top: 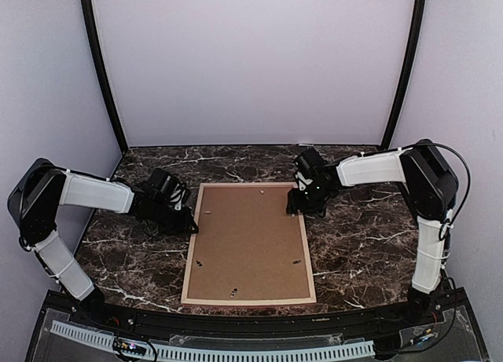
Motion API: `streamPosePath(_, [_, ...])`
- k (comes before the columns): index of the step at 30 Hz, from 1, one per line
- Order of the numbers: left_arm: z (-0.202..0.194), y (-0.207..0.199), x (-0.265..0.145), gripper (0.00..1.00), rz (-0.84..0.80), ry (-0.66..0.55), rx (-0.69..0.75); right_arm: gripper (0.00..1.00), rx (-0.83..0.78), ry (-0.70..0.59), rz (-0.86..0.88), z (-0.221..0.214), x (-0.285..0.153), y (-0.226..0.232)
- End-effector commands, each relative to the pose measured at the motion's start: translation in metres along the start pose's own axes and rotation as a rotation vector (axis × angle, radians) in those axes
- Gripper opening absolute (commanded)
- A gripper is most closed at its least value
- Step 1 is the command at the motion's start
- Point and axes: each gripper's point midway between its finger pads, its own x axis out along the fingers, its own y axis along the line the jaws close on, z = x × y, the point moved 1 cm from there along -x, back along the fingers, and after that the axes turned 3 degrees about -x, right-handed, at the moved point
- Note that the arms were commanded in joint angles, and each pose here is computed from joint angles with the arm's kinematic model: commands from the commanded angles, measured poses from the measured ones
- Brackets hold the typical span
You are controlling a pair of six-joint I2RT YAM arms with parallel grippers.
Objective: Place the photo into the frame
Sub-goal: Hold the photo frame at the center of the board, then press the fastener onto the backboard.
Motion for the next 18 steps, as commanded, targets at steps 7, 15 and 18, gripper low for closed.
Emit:
streamPosePath(7, [-0.006,0.003,0.004,0.17,0.028,0.032,0.038,0.51,-0.082,0.046,0.030,-0.014,-0.004,-0.010])
streamPosePath(15, [-0.006,0.004,0.005,0.17,0.032,0.035,0.038,0.44,-0.106,0.064,0.031,-0.013,0.000,-0.019])
streamPosePath(18, [-0.006,0.003,0.005,0.17,0.032,0.035,0.039,0.42,-0.141,0.071,0.030,-0.014,0.003,-0.020])
